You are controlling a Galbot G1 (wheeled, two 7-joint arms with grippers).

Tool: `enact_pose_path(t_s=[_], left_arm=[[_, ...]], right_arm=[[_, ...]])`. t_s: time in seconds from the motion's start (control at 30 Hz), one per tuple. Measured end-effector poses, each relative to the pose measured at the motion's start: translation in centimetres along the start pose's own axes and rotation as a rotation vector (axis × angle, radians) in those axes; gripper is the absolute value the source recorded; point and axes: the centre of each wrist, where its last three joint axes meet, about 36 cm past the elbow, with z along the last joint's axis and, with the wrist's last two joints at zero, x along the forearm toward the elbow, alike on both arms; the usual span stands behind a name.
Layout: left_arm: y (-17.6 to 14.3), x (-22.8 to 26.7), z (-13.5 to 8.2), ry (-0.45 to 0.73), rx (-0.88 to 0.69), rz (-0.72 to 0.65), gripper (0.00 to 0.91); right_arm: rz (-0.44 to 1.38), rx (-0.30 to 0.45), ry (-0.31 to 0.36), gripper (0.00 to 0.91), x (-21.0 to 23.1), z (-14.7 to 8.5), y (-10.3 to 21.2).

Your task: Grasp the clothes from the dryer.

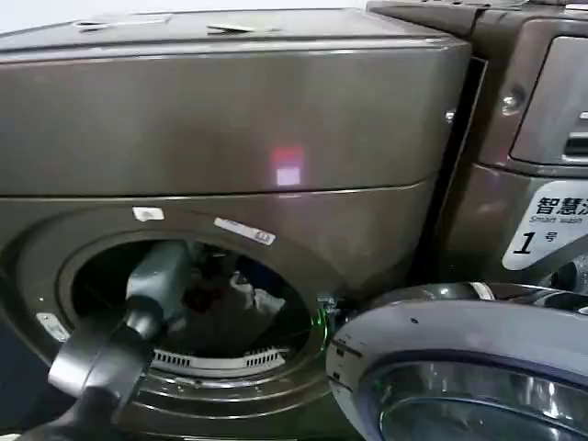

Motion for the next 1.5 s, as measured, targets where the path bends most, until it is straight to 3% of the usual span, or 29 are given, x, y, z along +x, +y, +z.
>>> enact_pose_path(t_s=[0.5,0.8,1.07,1.5], left_arm=[[-4.8,0.1,-3.4,-0.495,0.559,-0.379,0.0],[-7.3,0.7,-4.6,-0.742,0.782,-0.662,0.0],[-11.2,0.7,-4.7,-0.825,0.886,-0.837,0.0],[-13.4,0.9,-4.6,-0.852,0.924,-0.912,0.0]], right_arm=[[0.002,-0.014,-0.004,0.907,-0.4,0.6,0.6],[0.01,-0.013,-0.015,0.907,-0.4,1.1,0.9],[0.027,-0.007,-0.029,0.907,-0.4,1.1,0.7],[0.046,-0.002,-0.037,0.907,-0.4,0.9,-0.1]])
